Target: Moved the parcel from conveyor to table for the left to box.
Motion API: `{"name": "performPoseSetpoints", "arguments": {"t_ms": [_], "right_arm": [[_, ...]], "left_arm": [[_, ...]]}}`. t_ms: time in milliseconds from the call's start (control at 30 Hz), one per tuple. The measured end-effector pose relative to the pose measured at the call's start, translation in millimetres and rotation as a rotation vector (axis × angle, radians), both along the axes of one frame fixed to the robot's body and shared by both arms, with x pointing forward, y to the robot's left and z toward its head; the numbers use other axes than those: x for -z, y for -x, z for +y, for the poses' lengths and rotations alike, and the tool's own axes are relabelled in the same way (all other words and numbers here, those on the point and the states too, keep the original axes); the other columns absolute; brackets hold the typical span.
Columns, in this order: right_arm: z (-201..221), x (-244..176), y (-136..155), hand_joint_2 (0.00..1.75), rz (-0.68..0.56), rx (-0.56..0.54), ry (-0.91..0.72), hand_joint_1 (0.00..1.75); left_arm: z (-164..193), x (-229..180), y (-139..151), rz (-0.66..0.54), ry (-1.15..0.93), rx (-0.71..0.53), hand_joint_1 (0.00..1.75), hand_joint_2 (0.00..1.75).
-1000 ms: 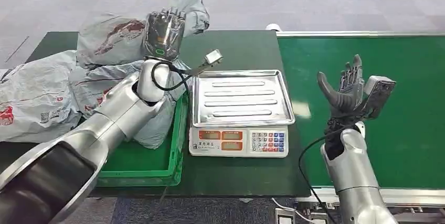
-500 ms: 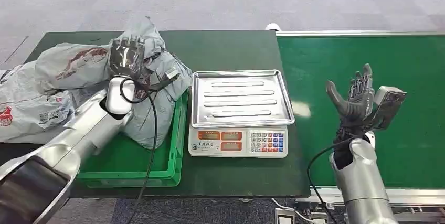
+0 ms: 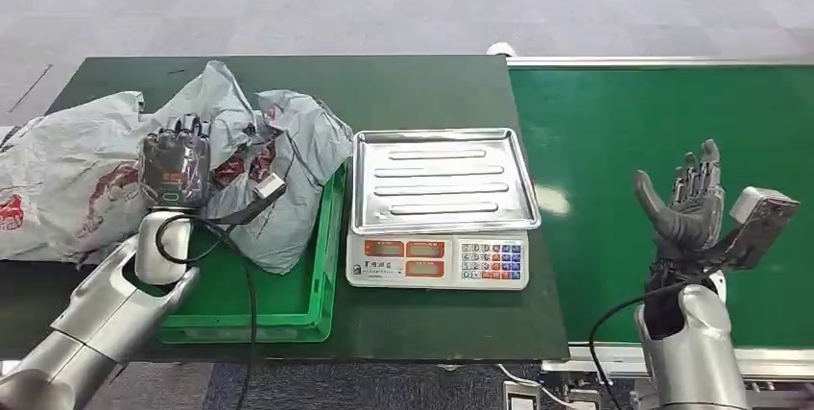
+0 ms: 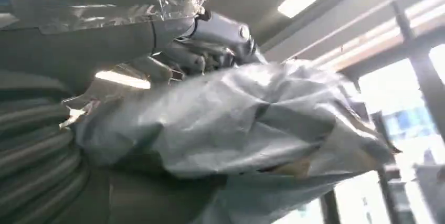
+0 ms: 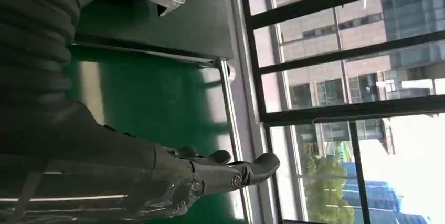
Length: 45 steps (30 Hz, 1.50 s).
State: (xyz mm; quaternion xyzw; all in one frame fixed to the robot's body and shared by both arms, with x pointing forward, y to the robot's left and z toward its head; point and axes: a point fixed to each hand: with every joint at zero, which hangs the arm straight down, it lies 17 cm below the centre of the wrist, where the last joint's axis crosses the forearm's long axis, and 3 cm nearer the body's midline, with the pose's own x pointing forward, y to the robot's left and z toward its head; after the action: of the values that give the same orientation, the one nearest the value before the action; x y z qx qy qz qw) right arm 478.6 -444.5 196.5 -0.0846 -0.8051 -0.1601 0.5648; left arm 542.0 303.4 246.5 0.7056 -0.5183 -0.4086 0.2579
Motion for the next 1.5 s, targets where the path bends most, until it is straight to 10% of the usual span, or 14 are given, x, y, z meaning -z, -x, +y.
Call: {"name": "performPoseSetpoints", "arguments": {"t_ms": [300,633,1000,1500], "right_arm": [[2,-3,2,1.75,-0.008,-0.004,0.007,0.0],[21,-23,-11,1.75,-0.043,-0.014,0.074,0.0],[85,-62,-55,1.75,-0.11,-0.072,0.193,0.0],[155,-63,-71,1.75,-0.111,-0.173,0.261,0.0]], "left_arm": [[-14,-21,6,-0.055,0.02,0.069,0.0,1.75],[-119,-61,-14,0.01,0.351,0.509,0.0,1.75],[-274,-101,-3,0.371,1.064,1.138,0.0,1.75],[-344,-76,8,0.517,1.356,1.228,0.0,1.75]]}}
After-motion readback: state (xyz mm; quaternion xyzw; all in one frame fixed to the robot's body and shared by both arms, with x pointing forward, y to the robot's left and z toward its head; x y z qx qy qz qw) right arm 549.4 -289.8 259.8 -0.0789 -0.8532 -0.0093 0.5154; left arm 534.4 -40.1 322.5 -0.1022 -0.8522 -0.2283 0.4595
